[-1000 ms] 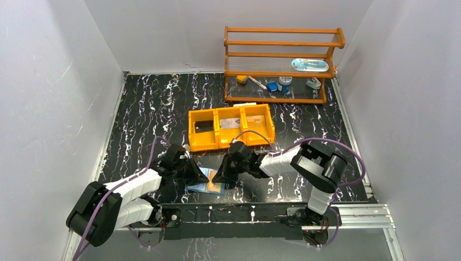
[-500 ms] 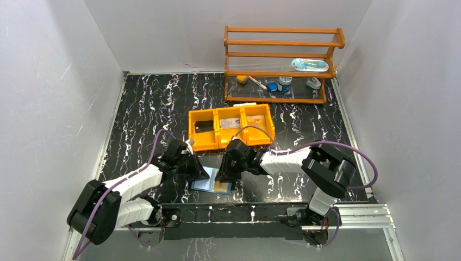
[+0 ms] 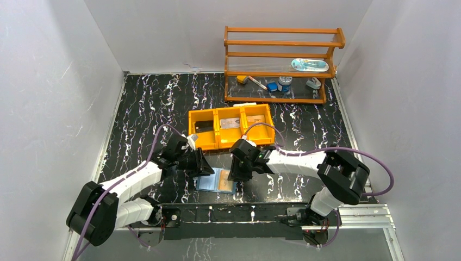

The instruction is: Take the credit cards out of the card holder

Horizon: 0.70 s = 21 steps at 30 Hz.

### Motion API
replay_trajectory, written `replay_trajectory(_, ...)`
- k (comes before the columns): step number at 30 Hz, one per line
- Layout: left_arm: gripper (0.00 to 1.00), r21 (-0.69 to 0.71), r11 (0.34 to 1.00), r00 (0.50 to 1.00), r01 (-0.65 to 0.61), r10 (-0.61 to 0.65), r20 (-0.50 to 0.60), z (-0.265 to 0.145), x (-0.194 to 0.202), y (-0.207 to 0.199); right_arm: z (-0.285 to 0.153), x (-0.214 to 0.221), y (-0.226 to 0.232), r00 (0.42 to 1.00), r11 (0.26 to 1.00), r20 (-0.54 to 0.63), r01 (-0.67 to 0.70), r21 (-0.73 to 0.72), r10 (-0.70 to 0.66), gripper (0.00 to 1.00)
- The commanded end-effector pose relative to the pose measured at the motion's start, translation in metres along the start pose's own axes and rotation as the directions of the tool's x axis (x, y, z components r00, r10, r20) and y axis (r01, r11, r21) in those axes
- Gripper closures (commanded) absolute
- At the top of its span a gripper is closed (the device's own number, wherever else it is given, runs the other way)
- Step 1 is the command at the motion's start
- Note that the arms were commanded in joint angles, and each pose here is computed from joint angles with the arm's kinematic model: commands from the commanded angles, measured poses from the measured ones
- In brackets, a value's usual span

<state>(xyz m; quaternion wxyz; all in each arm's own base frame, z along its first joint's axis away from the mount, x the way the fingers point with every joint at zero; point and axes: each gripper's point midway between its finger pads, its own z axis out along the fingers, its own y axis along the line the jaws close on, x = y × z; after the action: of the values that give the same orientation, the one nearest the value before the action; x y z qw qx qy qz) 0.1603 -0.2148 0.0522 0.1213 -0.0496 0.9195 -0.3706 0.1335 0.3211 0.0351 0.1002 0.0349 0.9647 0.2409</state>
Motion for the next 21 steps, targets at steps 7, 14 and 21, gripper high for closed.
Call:
replay_trajectory(7, 0.65, 0.138, 0.988, 0.996, -0.066, 0.073, -0.045, -0.009, -0.007, -0.042, 0.006, 0.003, -0.001, 1.0, 1.0, -0.004, -0.009, -0.008, 0.009, 0.71)
replay_trajectory(14, 0.63, 0.125, 0.992, 0.988, -0.034, 0.052, -0.149, 0.008, 0.012, -0.032, 0.023, 0.017, -0.029, 0.998, 0.998, -0.04, -0.042, 0.05, 0.044, 0.88)
replay_trajectory(21, 0.62, 0.035, 0.999, 0.986, -0.003, 0.009, -0.164, 0.017, 0.02, -0.012, 0.036, 0.034, -0.06, 0.993, 0.99, -0.081, -0.077, 0.115, 0.086, 0.93)
